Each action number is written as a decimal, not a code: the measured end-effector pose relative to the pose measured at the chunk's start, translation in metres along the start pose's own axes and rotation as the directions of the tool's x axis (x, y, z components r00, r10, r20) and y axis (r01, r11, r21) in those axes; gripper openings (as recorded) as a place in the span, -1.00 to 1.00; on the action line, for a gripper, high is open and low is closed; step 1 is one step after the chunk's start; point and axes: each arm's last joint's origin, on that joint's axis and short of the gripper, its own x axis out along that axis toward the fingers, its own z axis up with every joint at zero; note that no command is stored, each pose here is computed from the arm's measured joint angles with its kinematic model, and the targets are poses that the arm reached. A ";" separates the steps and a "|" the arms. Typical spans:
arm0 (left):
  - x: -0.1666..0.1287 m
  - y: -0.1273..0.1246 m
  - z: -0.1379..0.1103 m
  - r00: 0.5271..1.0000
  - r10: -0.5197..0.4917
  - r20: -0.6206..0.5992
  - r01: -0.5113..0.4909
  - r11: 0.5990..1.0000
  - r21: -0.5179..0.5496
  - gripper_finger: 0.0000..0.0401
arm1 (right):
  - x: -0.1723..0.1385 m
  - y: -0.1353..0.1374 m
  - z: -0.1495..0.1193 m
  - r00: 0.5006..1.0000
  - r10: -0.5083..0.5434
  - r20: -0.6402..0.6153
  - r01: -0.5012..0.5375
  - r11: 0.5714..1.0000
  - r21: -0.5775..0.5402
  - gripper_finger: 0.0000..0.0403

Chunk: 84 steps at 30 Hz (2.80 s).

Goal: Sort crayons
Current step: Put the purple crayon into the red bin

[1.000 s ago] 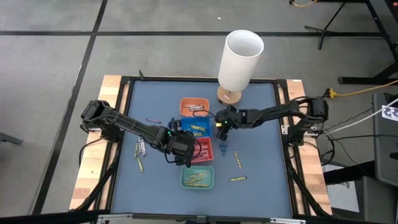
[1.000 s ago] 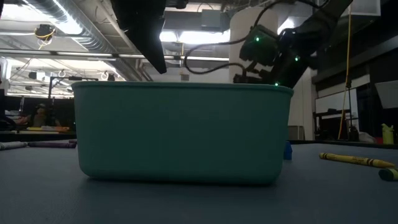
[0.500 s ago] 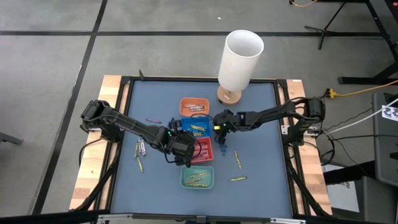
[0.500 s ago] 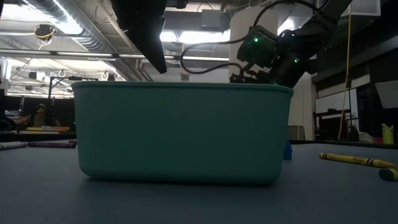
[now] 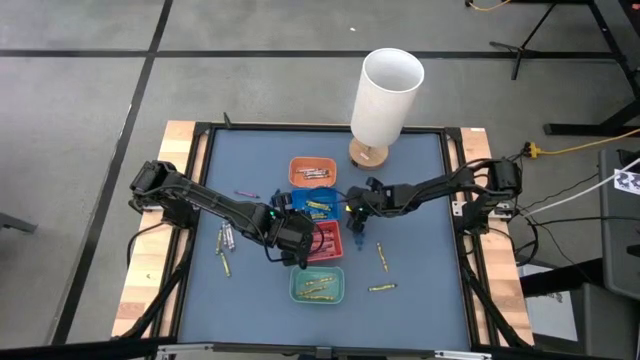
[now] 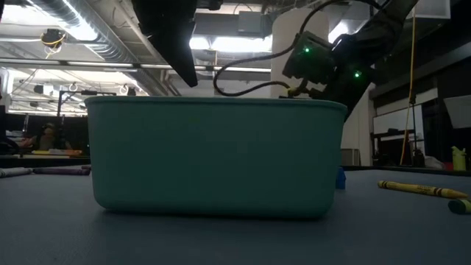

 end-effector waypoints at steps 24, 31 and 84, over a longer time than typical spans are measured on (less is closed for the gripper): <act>-0.013 -0.005 -0.015 0.995 0.100 -0.029 -0.097 0.992 0.086 -0.50 | 0.000 -0.001 -0.002 1.000 -0.003 -0.019 0.003 1.000 0.004 -0.93; -0.046 -0.003 -0.034 0.989 0.148 -0.007 -0.148 0.989 -0.011 -0.50 | -0.001 0.000 -0.001 1.000 0.011 -0.024 -0.012 1.000 -0.025 -0.93; -0.006 0.135 -0.130 0.989 0.144 0.009 -0.132 0.929 -0.345 -0.50 | -0.039 0.110 0.090 0.896 0.423 0.135 -0.342 0.851 -0.399 -0.85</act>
